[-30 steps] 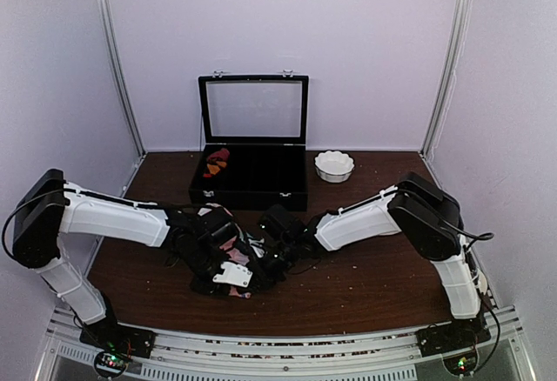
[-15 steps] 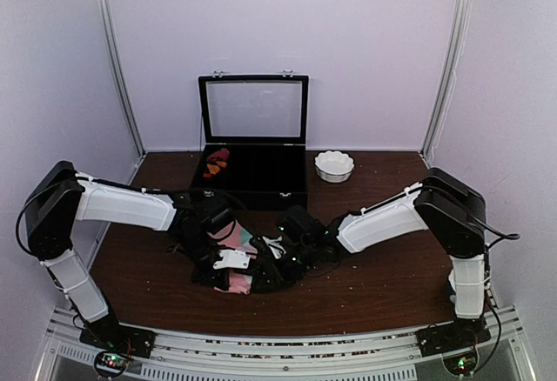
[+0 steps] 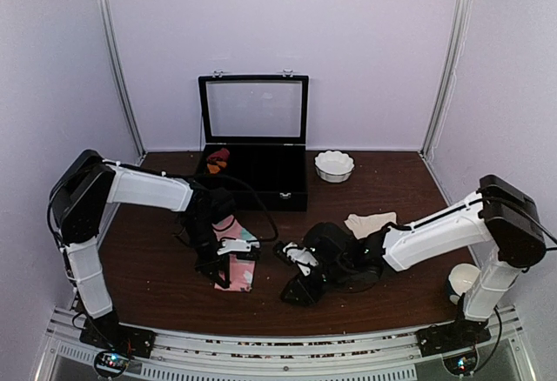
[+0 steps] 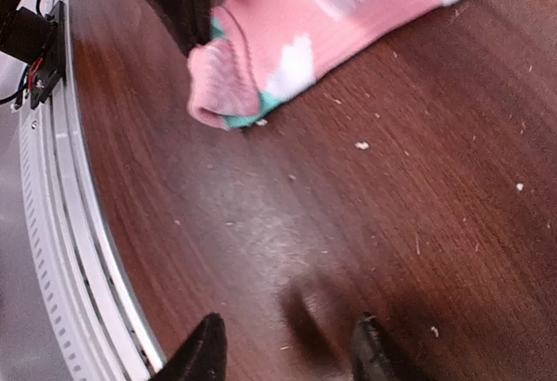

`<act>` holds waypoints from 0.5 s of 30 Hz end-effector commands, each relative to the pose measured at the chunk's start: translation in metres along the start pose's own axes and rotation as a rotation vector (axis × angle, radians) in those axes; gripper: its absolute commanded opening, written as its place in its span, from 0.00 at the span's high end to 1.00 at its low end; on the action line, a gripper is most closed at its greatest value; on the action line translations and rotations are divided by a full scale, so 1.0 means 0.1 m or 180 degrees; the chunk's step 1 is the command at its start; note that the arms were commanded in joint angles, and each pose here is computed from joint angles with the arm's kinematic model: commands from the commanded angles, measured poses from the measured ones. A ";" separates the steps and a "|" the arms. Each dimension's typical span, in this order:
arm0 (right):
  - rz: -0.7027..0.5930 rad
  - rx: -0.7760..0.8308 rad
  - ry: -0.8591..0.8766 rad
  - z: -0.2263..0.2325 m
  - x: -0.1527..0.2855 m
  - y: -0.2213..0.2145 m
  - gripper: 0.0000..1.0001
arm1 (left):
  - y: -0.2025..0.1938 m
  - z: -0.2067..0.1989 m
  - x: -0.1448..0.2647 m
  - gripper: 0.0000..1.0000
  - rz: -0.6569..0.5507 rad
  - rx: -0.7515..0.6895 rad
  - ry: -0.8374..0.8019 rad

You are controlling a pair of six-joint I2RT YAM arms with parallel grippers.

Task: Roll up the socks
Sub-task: Roll the sock at the center of the board.

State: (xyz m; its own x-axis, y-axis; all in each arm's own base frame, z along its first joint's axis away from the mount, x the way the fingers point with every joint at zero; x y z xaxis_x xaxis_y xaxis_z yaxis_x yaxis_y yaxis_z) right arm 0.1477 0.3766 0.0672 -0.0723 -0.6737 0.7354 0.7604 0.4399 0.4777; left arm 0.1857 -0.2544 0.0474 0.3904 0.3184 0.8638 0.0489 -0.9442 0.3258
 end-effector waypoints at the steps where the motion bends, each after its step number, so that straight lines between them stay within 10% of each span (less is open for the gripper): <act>1: -0.0506 0.1053 -0.0913 0.17 0.36 0.24 0.02 | -0.02 0.07 0.00 0.96 0.0005 0.0250 -0.0195; 9: -0.1268 0.0862 -0.1534 0.04 0.72 0.52 0.00 | 0.03 0.14 0.00 0.95 -0.0102 0.0474 -0.0505; 13: -0.1698 0.0496 -0.0700 -0.03 0.73 0.46 0.00 | 0.07 0.15 0.04 0.94 -0.0180 0.0508 -0.0592; 15: -0.1469 0.1113 -0.0726 0.15 0.59 0.42 0.00 | 0.08 0.16 0.05 0.93 -0.0212 0.0533 -0.0605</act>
State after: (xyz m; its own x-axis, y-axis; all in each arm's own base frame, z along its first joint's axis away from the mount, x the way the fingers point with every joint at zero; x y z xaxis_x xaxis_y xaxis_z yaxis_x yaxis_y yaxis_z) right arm 0.1686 0.3395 0.1209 -0.5262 -0.6222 0.5797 0.4837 0.3417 0.8058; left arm 0.1971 -0.2577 0.0461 0.5341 0.3430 0.7727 0.1968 -0.9393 0.2810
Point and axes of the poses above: each gripper's point midway between its finger pads, its own x axis back along the fingers, its own z axis along the line the jaws close on, y = z × x, the point moved 3 cm from there along x, back along the fingers, and after that the axes turned 9 degrees about -x, right-handed, at the moved point
